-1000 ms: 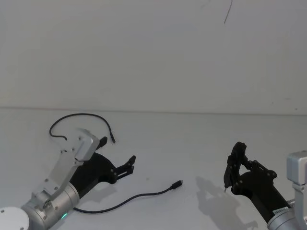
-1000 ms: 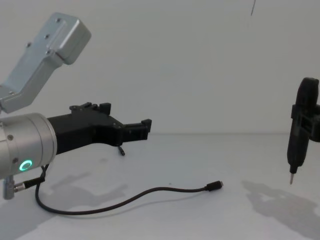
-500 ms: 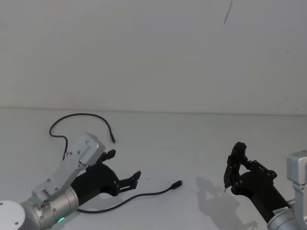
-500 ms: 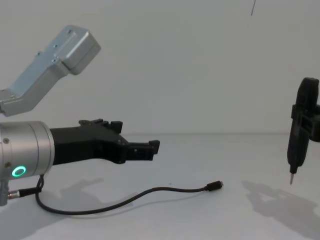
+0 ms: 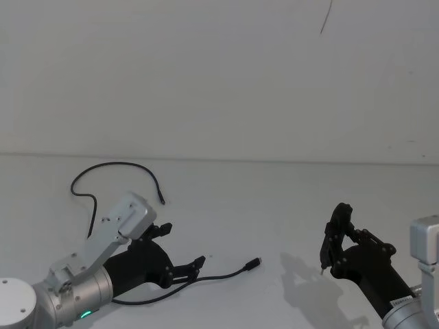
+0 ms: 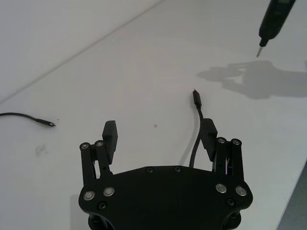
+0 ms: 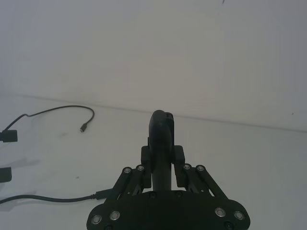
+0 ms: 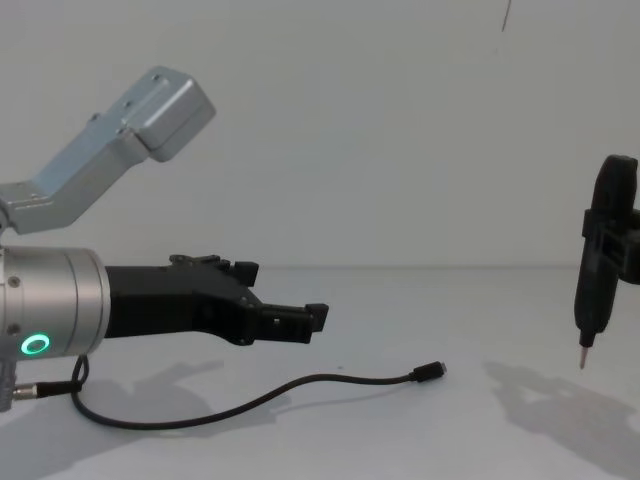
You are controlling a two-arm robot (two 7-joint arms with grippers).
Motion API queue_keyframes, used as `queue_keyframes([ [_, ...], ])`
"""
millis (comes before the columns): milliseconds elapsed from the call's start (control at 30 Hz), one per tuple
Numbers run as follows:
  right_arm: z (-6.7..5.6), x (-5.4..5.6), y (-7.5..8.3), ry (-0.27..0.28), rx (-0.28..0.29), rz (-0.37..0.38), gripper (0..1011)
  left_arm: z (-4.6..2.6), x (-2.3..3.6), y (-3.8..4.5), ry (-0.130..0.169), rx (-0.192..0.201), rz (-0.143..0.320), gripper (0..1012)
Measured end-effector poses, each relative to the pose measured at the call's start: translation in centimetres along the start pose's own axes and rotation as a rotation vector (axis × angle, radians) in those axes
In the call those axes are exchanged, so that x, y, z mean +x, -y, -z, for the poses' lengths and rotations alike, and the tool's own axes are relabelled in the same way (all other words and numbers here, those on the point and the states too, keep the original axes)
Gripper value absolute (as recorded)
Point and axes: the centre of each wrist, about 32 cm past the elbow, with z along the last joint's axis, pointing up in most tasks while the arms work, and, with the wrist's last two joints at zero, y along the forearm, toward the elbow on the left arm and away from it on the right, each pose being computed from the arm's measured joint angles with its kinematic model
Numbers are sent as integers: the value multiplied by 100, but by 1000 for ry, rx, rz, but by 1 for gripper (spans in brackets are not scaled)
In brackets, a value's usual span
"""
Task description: Pick up the data cable with the one hand.
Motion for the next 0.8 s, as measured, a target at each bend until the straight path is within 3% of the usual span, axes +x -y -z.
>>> queue_keyframes([
  [800, 0, 0, 0, 0, 0, 0, 269, -26, 127, 91, 5, 87, 125, 1001],
])
